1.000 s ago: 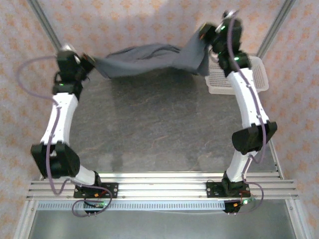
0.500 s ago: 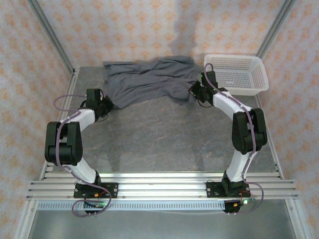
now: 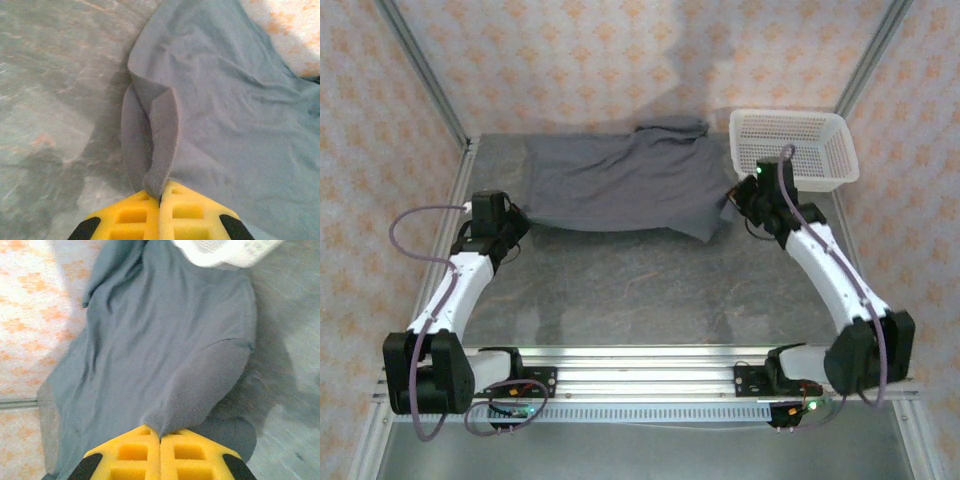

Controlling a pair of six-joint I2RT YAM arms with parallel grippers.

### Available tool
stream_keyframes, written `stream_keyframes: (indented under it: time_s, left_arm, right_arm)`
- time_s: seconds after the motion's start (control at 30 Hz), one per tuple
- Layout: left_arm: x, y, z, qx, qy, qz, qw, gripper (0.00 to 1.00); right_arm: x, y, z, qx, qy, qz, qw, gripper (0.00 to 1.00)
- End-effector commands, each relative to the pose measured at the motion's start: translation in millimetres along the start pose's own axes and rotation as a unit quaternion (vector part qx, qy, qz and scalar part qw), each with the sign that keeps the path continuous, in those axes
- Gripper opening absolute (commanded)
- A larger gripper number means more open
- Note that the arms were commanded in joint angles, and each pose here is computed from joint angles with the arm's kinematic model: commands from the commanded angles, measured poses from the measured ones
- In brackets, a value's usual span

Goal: Fold the inside-out t-shirt
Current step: Flatten out the T-shirt at the center of the table.

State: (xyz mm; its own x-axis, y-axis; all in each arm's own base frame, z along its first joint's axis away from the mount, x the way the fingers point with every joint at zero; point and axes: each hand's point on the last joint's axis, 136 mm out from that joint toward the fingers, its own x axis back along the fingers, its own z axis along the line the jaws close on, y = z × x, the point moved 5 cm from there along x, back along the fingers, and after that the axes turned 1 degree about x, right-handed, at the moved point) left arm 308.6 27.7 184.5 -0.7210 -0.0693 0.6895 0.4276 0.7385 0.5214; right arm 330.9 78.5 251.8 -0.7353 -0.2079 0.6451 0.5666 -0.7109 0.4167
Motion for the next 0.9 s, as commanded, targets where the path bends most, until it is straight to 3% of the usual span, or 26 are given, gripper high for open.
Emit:
stream_keyframes:
  time_s: [0.0, 0.3, 0.43, 0.5, 0.57, 0.63, 0.7, 0.8, 0.87]
  left_arm:
    - [6.5, -28.3, 36.7, 0.015, 0.066, 0.028, 0.997, 0.00]
    - [68.2, -42.0, 70.2, 0.039, 0.059, -0.062, 0.996, 0.15]
    - [79.2, -50.6, 81.9, 0.049, 0.062, -0.072, 0.994, 0.19]
    - [81.7, -54.4, 85.7, 0.050, 0.062, -0.072, 0.994, 0.29]
    - [86.7, -52.6, 84.9, 0.045, 0.048, -0.088, 0.994, 0.41]
    - [91.2, -45.8, 77.0, 0.040, 0.020, -0.110, 0.993, 0.42]
    - [90.8, -37.0, 56.4, 0.032, -0.033, -0.114, 0.992, 0.42]
    - [74.9, -27.6, 13.3, 0.009, -0.087, -0.065, 0.994, 0.41]
    - [59.6, -23.4, -13.8, -0.025, -0.073, -0.034, 0.996, 0.39]
  right_arm:
    - [-3.5, -35.3, -64.3, -0.055, -0.107, 0.034, 0.992, 0.00]
    - [42.0, -79.3, -117.4, -0.070, -0.145, 0.063, 0.985, 0.04]
    - [69.1, -102.6, -138.4, -0.069, -0.152, 0.071, 0.983, 0.03]
    - [82.5, -106.9, -137.0, -0.066, -0.125, 0.068, 0.988, 0.10]
    - [95.6, -102.9, -118.1, -0.057, -0.055, 0.060, 0.995, 0.25]
    - [108.7, -92.5, -86.0, -0.022, 0.037, 0.048, 0.998, 0.40]
    - [123.0, -70.5, -65.8, 0.020, 0.061, -0.006, 0.998, 0.53]
    - [123.9, -29.1, -46.5, 0.053, 0.033, -0.112, 0.992, 0.59]
    - [99.3, -16.5, -23.2, 0.075, 0.041, -0.113, 0.990, 0.59]
